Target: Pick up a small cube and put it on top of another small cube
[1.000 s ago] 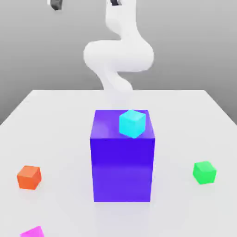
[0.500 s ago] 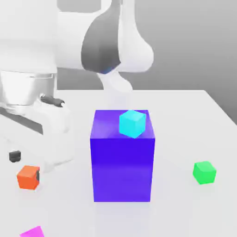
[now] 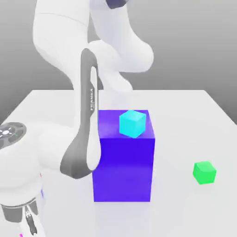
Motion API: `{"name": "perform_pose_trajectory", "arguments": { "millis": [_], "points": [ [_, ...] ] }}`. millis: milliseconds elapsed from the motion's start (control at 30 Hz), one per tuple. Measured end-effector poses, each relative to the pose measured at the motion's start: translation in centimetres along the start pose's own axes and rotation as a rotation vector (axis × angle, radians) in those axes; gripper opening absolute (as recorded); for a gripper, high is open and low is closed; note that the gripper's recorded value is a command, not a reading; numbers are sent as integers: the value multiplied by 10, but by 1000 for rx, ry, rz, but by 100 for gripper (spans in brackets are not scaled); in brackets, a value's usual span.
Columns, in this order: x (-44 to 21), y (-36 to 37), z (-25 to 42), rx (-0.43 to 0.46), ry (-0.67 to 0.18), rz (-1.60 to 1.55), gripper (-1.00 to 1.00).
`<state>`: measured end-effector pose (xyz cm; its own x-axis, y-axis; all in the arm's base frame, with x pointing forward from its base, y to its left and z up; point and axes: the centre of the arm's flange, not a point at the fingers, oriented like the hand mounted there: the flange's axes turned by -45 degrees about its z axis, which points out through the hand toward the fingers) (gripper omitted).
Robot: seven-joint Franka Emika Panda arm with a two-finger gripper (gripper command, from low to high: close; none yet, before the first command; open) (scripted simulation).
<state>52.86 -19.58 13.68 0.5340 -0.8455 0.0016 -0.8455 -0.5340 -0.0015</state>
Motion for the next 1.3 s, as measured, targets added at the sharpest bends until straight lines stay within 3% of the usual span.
{"name": "perform_pose_trajectory", "arguments": {
  "millis": [100, 233, 300, 633, 867, 1200, 1233, 1300],
  "points": [
    [0, 0, 3, 0, -1, 1, -100],
    [-2, -2, -47, 1, -2, -6, -100],
    [-40, -30, -62, 23, -14, -117, -100],
    [-288, -111, -104, 80, -48, -803, -100],
    [-531, -55, -109, 18, -14, -1566, -100],
    [-535, -45, -52, 1, 3, -1614, -100],
    [-535, -44, -45, 1, 1, -1616, 100],
    [-535, -44, -45, 1, 1, -1616, 100]
  ]
}}
